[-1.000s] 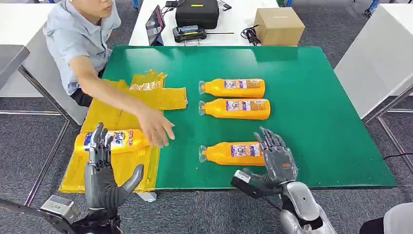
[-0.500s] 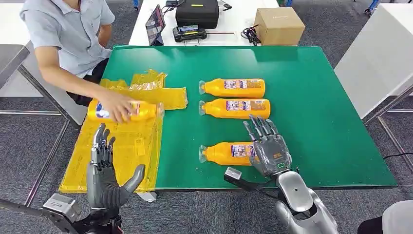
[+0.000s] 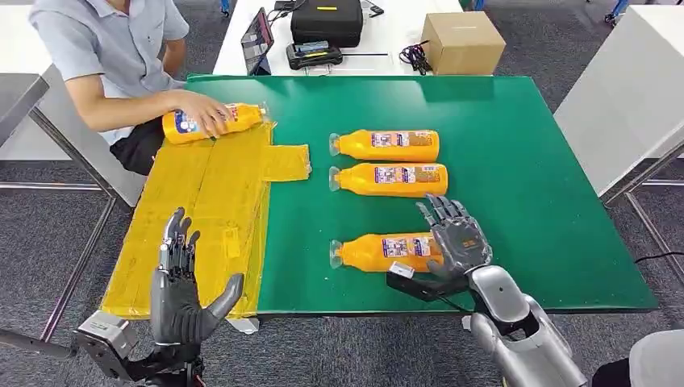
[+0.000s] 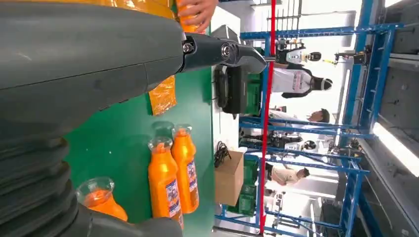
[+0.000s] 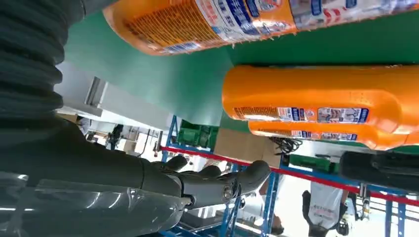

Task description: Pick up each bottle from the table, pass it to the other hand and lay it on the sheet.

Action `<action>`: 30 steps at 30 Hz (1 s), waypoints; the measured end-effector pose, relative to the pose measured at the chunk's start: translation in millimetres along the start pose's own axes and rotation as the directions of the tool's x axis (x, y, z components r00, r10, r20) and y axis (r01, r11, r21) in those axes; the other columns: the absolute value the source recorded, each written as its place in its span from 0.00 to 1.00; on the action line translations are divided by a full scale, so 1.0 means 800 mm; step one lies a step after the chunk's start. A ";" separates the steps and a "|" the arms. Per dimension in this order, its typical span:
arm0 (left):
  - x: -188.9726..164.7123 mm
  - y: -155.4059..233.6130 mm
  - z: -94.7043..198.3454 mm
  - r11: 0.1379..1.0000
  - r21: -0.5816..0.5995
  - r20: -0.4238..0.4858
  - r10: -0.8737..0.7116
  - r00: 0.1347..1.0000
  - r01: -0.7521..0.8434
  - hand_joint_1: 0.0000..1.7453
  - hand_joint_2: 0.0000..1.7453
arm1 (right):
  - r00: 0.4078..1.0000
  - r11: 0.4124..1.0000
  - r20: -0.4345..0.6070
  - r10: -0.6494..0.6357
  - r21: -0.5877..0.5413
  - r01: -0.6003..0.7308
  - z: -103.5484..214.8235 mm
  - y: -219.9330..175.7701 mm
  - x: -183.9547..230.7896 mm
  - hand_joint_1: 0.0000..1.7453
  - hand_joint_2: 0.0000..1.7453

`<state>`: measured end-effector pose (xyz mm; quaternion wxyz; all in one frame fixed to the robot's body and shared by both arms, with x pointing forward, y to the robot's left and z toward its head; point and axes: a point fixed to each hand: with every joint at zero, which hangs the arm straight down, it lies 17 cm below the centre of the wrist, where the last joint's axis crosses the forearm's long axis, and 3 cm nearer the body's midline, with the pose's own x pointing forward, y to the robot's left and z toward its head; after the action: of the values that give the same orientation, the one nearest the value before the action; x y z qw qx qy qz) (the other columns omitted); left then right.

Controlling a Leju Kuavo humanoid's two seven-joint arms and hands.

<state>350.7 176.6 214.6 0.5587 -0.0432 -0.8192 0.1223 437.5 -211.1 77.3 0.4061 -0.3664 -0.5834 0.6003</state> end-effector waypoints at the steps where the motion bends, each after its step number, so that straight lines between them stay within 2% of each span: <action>1: 0.000 0.000 0.000 1.000 0.000 0.000 0.000 1.000 0.000 0.00 1.00 | 1.000 1.000 0.000 0.002 0.003 -0.002 0.000 0.001 0.000 0.00 1.00; 11: 0.000 0.000 0.000 1.000 -0.001 -0.001 0.001 1.000 -0.001 0.00 1.00 | 1.000 1.000 0.005 0.012 0.019 -0.012 0.001 0.008 -0.001 0.00 1.00; 21: -0.011 -0.003 0.004 1.000 -0.010 -0.044 0.014 0.999 -0.015 0.00 1.00 | 0.999 0.997 -0.026 0.027 0.075 -0.025 -0.001 0.018 -0.020 0.00 1.00; 30: -0.027 -0.018 0.012 0.999 -0.045 -0.097 0.017 0.995 -0.021 0.00 1.00 | 0.999 0.979 -0.013 -0.051 0.198 0.053 0.014 0.060 -0.024 0.00 1.00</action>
<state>351.2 156.5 195.3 0.5952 -0.0699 -0.7934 0.1064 432.3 -232.4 29.2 0.4585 -0.3113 -0.5285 0.6431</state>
